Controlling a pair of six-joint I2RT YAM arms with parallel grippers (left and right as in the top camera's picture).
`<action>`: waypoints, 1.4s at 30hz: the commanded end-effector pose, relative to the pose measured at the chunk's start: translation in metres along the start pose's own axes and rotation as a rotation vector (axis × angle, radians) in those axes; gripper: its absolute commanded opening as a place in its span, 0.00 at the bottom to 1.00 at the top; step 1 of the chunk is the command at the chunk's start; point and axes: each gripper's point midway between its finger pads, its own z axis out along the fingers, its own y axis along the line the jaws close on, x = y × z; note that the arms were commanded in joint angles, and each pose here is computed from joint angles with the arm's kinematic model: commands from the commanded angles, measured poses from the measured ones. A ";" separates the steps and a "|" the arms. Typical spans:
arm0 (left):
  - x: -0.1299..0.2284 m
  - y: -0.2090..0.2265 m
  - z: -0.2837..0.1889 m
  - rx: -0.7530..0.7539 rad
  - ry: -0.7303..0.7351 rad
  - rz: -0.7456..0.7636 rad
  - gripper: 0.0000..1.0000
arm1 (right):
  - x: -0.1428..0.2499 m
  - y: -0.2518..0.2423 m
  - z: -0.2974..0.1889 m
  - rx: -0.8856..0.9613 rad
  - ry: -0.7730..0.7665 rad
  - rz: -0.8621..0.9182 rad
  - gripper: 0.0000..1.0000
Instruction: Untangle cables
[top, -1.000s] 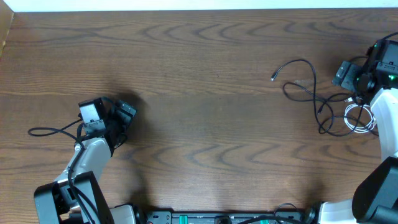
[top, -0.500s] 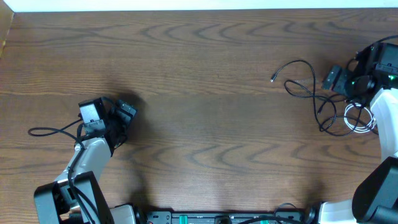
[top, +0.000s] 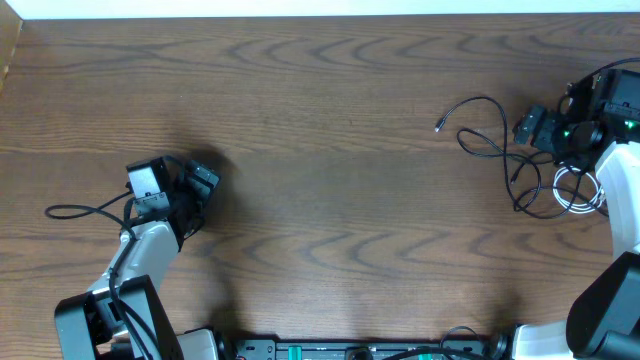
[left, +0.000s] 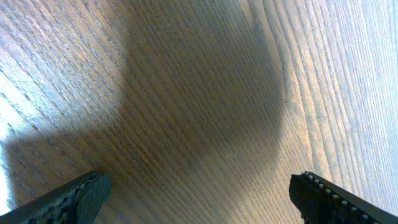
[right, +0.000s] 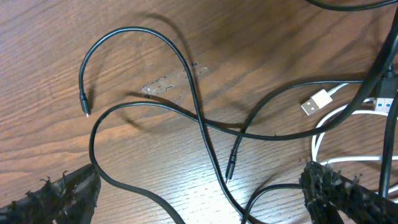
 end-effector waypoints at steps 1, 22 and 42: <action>0.006 0.021 0.005 -0.075 0.010 -0.003 0.99 | 0.002 0.003 0.001 -0.010 0.006 0.004 0.99; 0.006 0.021 0.005 -0.075 0.010 -0.002 0.99 | 0.001 0.003 0.001 -0.010 0.005 0.004 0.99; 0.006 0.021 0.005 -0.075 0.010 -0.002 0.99 | -0.023 0.018 -0.072 -0.044 -0.199 -0.029 0.99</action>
